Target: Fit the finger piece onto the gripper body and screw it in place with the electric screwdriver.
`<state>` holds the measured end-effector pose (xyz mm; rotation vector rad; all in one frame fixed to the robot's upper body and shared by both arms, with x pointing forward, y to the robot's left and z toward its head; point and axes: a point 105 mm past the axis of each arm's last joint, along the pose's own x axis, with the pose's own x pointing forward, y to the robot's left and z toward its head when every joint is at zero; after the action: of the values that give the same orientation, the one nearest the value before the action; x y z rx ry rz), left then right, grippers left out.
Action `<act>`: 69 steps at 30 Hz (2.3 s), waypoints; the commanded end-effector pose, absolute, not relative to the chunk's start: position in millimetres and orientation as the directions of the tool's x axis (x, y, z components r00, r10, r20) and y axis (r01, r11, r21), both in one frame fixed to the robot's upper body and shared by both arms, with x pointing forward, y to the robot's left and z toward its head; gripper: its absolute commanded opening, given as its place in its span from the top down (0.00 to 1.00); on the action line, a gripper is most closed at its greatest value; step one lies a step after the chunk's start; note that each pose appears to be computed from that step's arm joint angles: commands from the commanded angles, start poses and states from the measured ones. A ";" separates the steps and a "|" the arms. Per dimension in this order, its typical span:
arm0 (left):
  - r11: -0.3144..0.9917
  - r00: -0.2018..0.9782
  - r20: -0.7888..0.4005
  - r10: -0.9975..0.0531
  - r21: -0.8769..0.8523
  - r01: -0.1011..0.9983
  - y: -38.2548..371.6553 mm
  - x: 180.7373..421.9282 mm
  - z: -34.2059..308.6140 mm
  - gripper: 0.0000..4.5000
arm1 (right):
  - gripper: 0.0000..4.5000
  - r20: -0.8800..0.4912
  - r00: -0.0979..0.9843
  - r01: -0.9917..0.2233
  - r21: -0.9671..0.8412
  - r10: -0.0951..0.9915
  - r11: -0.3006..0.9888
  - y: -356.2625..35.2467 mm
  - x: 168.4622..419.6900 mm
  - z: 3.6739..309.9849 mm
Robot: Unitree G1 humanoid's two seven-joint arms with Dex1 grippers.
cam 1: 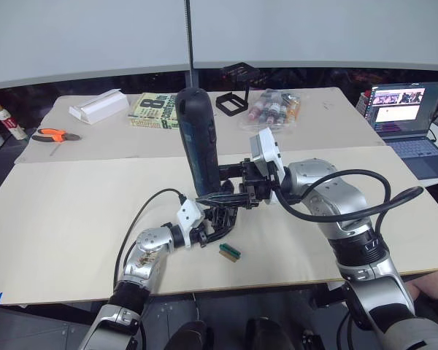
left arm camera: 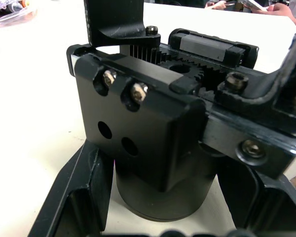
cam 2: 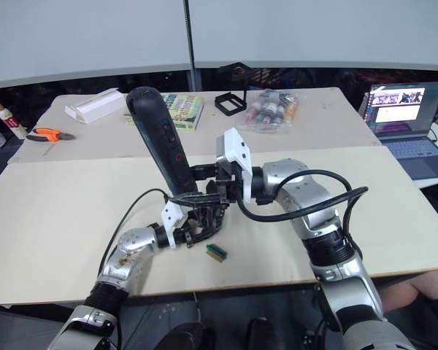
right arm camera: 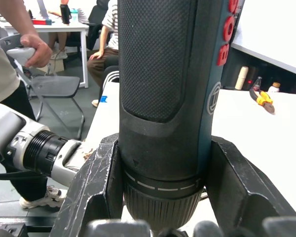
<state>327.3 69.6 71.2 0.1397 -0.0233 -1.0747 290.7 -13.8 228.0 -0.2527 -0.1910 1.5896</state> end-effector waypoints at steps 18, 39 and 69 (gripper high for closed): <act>0.472 0.484 -0.097 -0.870 0.121 0.873 74.1 322.7 54.0 0.45 | 0.57 0.137 -0.218 -0.866 -0.484 0.966 -0.127 -24.6 253.3 298.6; 0.497 0.507 -0.065 -0.859 0.126 0.859 121.1 300.9 79.9 0.01 | 0.57 0.071 -0.094 -0.896 -0.442 0.993 -0.053 -94.3 244.2 327.1; 0.677 0.718 -0.182 -0.672 0.242 0.695 267.6 214.7 146.5 0.01 | 0.57 -0.878 0.419 -0.698 -0.148 0.231 0.701 -309.4 348.6 152.0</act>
<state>212.2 265.6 134.3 0.2677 0.1237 -0.7942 340.0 -304.9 138.8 -0.5125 1.0199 0.6648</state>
